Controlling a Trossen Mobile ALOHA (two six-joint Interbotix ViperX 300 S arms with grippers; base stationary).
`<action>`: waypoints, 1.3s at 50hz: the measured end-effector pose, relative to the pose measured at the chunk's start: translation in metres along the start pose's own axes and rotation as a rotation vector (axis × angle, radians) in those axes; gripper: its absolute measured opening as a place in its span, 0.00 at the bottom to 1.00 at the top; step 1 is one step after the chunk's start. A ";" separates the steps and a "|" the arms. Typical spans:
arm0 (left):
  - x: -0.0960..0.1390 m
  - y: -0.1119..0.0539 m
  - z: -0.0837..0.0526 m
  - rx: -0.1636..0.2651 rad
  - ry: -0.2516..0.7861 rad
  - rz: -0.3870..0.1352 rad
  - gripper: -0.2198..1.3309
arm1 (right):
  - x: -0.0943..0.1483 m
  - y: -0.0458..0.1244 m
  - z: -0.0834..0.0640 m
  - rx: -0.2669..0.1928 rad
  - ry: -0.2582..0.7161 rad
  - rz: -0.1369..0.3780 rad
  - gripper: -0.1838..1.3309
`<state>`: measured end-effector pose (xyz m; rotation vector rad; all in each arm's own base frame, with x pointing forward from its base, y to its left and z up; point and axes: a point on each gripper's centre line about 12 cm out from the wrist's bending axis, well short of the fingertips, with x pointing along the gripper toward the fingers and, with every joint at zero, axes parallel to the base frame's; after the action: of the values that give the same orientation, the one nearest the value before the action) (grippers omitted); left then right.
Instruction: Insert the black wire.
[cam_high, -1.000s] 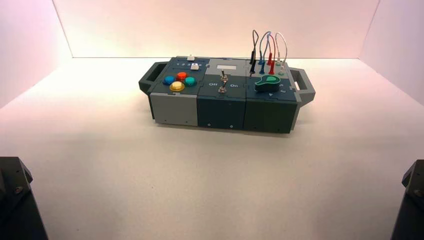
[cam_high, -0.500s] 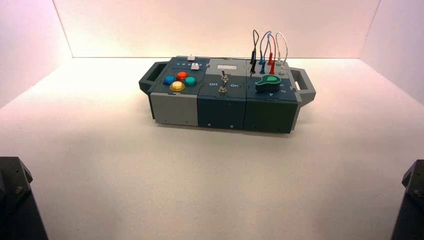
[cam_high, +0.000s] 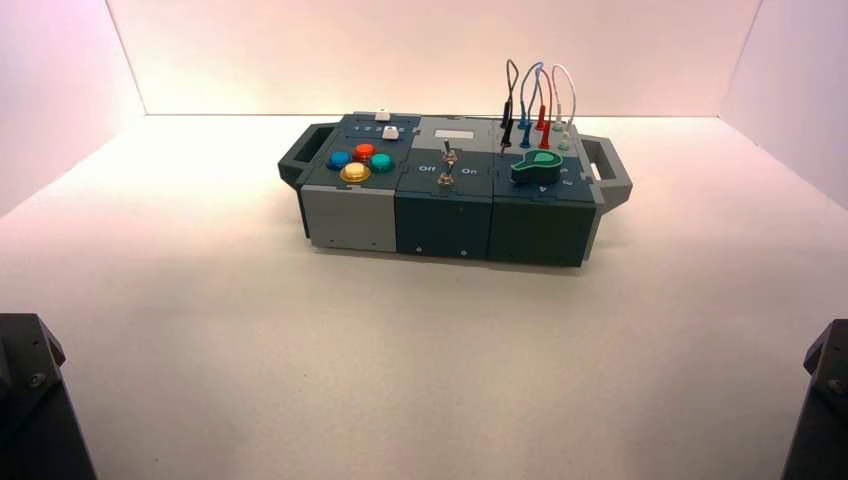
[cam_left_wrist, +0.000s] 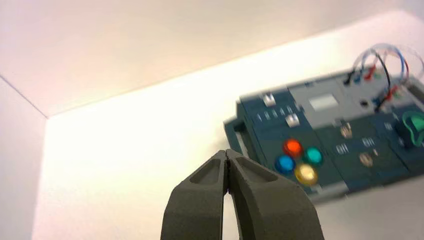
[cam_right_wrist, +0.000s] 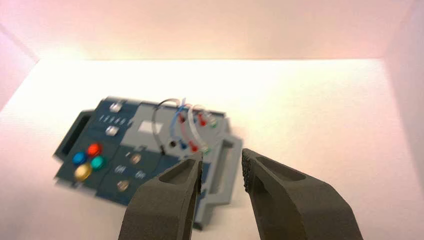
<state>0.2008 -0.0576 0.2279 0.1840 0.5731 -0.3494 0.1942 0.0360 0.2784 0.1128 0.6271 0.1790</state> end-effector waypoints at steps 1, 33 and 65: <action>0.001 -0.001 -0.001 0.001 0.010 -0.005 0.04 | 0.001 0.001 0.000 0.002 0.007 0.007 0.69; 0.011 -0.043 0.006 0.111 0.171 -0.209 0.04 | 0.056 0.036 -0.014 -0.011 0.231 0.128 0.72; 0.004 -0.061 0.014 0.171 0.204 -0.294 0.03 | 0.114 0.059 -0.022 -0.017 0.427 0.152 0.72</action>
<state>0.1883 -0.1188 0.2322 0.3038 0.7750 -0.6713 0.2643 0.1180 0.2047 0.1060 1.0435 0.3606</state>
